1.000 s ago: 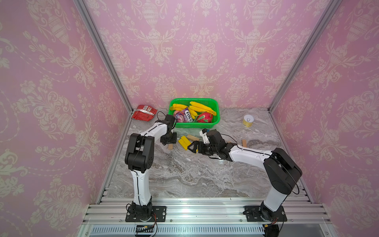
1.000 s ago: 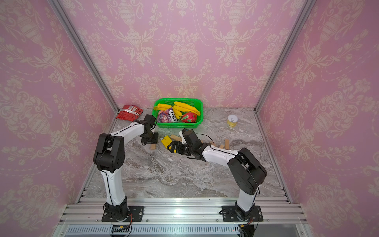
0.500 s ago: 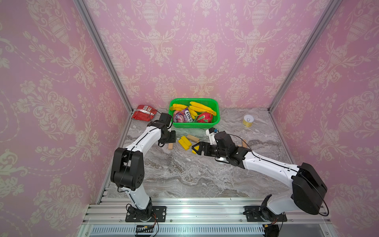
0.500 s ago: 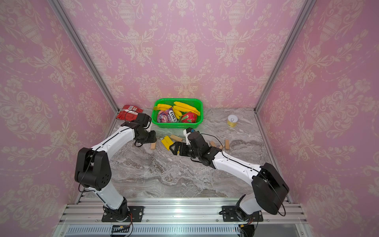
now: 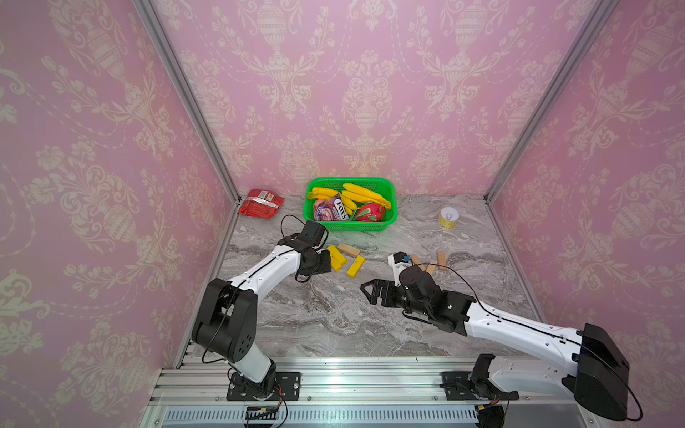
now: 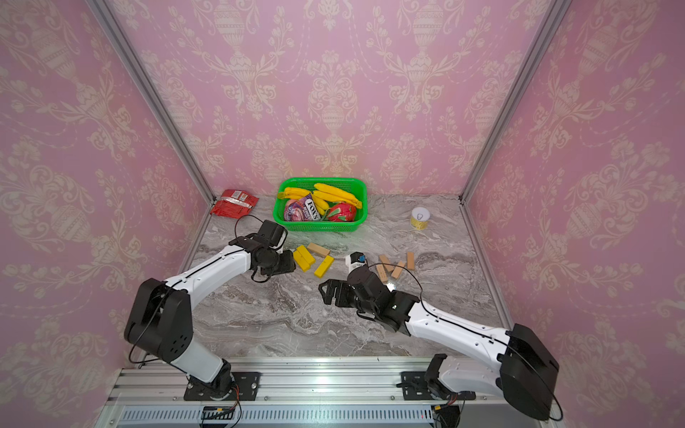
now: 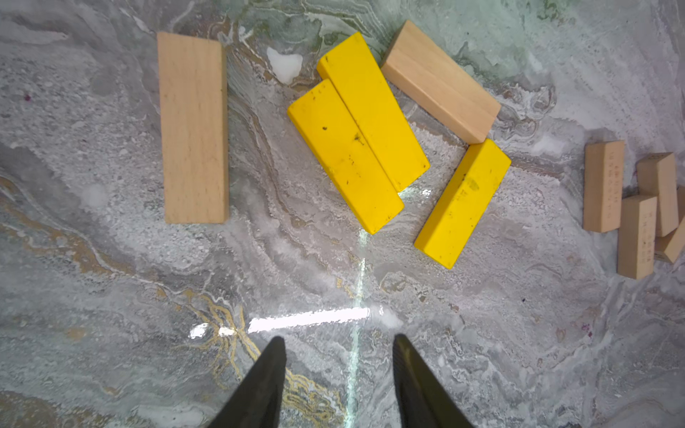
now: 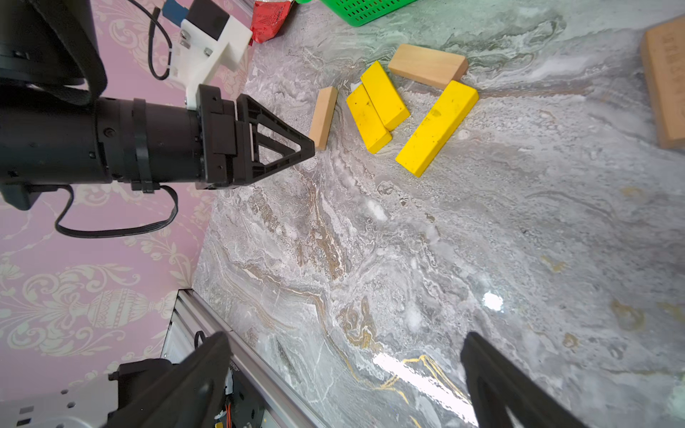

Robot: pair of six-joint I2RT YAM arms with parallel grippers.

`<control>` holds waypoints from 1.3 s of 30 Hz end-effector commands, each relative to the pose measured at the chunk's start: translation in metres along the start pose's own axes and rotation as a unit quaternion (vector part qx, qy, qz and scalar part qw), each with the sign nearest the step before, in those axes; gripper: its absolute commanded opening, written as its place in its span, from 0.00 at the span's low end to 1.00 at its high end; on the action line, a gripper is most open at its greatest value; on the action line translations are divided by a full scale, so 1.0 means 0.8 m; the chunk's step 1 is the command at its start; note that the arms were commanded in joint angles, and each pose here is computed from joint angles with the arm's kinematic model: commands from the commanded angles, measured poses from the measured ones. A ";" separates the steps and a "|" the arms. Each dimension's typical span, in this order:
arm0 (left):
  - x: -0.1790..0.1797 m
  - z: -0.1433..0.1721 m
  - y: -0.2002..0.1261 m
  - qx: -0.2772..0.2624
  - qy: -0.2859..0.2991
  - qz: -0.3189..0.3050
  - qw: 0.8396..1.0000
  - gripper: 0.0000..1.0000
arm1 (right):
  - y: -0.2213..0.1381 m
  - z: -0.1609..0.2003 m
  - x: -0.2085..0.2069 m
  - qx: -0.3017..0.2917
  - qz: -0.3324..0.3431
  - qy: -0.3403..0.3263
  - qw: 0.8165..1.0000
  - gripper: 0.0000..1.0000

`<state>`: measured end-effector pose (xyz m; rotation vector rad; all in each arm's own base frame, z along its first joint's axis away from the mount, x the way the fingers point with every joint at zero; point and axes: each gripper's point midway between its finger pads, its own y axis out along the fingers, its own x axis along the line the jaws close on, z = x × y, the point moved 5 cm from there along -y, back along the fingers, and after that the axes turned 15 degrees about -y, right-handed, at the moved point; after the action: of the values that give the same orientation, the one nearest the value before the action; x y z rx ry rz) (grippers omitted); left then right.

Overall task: Assemble the letter k with building blocks
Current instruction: Pick up the building block from the center of the board.

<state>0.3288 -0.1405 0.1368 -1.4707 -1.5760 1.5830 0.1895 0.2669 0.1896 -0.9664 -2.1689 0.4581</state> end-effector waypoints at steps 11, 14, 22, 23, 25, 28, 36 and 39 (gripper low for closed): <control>-0.037 -0.038 0.053 0.018 -0.018 -0.009 1.000 0.49 | 0.053 -0.053 0.026 -0.047 0.018 -0.039 0.998 1.00; -0.034 -0.044 0.058 0.021 -0.018 -0.024 0.999 0.49 | 0.076 -0.071 0.020 -0.066 -0.002 -0.021 0.998 1.00; -0.018 -0.048 0.077 0.024 -0.025 -0.047 0.998 0.48 | 0.107 -0.070 -0.021 -0.137 -0.040 0.027 0.989 1.00; -0.016 -0.049 0.080 0.025 -0.028 -0.049 0.998 0.48 | 0.106 -0.070 -0.027 -0.148 -0.047 0.037 0.987 1.00; -0.014 -0.049 0.089 0.033 -0.038 -0.045 0.998 0.47 | 0.106 -0.064 -0.043 -0.154 -0.043 0.063 0.985 1.00; -0.015 -0.050 0.097 0.036 -0.044 -0.044 0.997 0.47 | 0.106 -0.064 -0.043 -0.155 -0.049 0.060 0.985 1.00; -0.013 -0.050 0.103 0.032 -0.052 -0.043 0.997 0.47 | 0.090 -0.056 -0.057 -0.159 -0.033 0.056 0.985 1.00; -0.011 -0.050 0.106 0.034 -0.054 -0.050 0.997 0.47 | 0.089 -0.055 -0.060 -0.158 -0.033 0.058 0.985 1.00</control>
<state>0.3967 -0.1550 0.0789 -1.3167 -1.5960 1.6491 0.2802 0.2834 0.1485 -1.0631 -2.1913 0.0747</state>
